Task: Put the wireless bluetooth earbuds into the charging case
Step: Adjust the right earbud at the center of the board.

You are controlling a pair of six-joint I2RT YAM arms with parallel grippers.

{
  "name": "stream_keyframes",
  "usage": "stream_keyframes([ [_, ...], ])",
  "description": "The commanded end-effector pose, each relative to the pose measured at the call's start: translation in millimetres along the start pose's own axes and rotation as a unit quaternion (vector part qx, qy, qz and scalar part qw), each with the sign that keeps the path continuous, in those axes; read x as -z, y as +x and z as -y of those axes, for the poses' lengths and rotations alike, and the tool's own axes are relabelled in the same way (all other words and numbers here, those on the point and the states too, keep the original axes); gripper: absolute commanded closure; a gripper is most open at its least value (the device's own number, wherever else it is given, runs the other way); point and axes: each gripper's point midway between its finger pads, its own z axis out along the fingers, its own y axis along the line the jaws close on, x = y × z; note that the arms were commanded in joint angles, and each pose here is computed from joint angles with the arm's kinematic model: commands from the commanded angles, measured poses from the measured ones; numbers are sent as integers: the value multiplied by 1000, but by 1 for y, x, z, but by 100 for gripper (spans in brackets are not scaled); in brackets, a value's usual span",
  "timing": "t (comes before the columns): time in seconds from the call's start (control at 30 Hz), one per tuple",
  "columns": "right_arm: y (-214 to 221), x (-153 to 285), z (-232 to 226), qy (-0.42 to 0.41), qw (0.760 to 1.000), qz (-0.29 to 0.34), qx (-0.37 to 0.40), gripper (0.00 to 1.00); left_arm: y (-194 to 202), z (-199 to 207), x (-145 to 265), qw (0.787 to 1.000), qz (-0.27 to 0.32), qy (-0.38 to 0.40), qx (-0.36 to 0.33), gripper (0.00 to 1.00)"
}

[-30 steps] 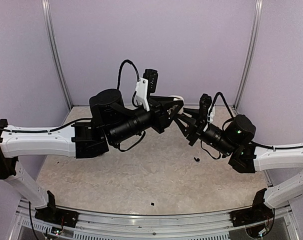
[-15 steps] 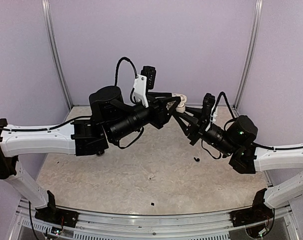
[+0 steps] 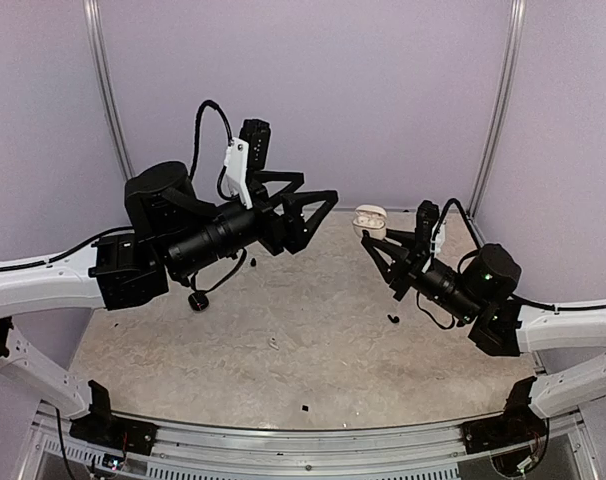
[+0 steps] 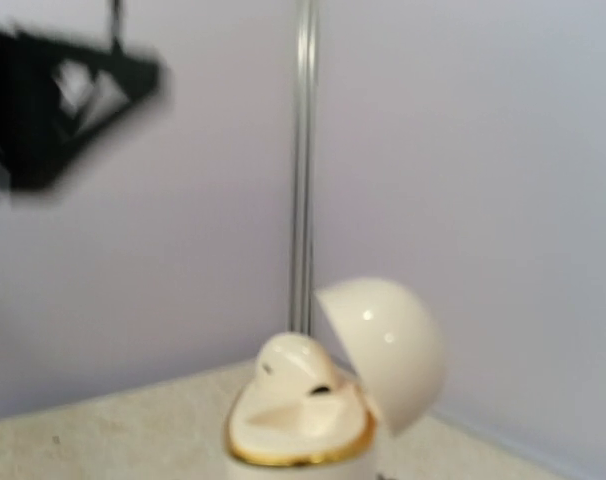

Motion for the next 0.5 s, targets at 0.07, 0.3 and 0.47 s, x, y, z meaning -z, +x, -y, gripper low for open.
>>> stream_keyframes([
  [0.07,12,15,12,16,999,-26,-23,100,75,-55,41,986,-132,-82,57,22],
  [0.3,12,23,14,9,999,-46,-16,100,192,-117,109,910,-339,-203,123,38],
  [0.47,17,26,11,1,998,-60,-17,100,255,-115,138,873,-402,-214,178,46],
])
